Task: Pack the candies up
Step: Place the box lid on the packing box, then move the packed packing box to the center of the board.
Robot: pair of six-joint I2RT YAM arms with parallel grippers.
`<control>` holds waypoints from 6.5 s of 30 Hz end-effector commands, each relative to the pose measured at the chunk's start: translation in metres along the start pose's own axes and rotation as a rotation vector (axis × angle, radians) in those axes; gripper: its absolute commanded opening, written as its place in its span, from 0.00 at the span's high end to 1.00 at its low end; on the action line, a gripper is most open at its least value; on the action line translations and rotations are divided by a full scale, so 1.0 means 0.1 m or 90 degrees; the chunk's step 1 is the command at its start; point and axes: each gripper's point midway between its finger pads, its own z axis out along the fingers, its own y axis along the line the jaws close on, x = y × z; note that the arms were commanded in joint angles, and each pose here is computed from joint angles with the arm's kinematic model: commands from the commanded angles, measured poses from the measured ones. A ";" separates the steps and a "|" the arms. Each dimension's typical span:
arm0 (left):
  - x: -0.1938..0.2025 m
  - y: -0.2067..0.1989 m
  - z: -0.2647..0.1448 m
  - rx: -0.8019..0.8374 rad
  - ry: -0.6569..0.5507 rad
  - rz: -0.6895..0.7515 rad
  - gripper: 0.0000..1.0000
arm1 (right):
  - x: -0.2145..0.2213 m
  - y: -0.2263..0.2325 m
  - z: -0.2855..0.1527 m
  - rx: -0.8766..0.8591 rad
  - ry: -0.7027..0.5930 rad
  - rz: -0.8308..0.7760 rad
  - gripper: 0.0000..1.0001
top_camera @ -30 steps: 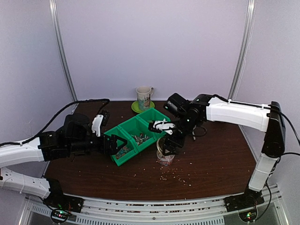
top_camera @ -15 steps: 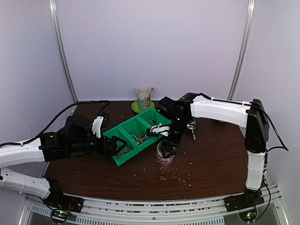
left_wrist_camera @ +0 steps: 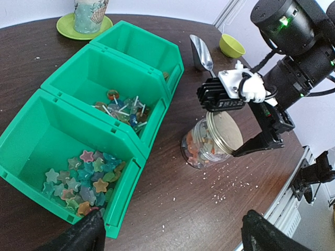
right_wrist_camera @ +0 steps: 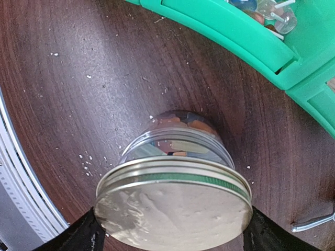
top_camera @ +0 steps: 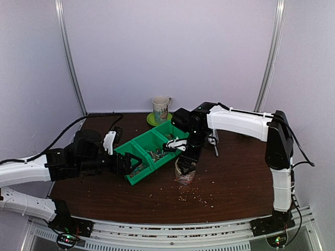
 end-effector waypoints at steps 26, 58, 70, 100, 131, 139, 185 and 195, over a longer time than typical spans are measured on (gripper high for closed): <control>0.08 -0.01 0.14 0.025 -0.005 -0.033 0.07 | -0.03 -0.04 0.14 0.045 0.079 -0.017 0.10; 0.15 -0.01 0.22 0.029 0.009 -0.041 0.07 | -0.16 -0.03 0.07 0.067 0.083 -0.032 0.07; 0.20 -0.16 0.42 0.064 0.053 -0.022 0.02 | -0.12 0.03 -0.33 0.065 -0.070 0.006 0.01; 0.18 -0.77 1.71 0.148 0.184 0.000 0.02 | 1.02 -0.58 -1.18 0.303 -0.479 0.401 0.00; 0.52 -1.32 1.99 0.272 0.257 0.116 0.02 | 1.25 -0.48 -1.44 0.335 -0.529 0.382 0.00; 0.41 -0.95 1.75 0.210 0.150 0.238 0.02 | 1.21 -0.44 -1.44 0.315 -0.536 0.367 0.01; 1.18 -1.00 2.64 0.421 -0.088 0.525 0.06 | 1.14 -0.39 -1.10 0.259 -0.395 0.296 0.01; 1.27 -1.12 2.77 0.452 -0.071 0.538 0.06 | 1.00 -0.52 -0.88 0.249 -0.370 0.314 0.00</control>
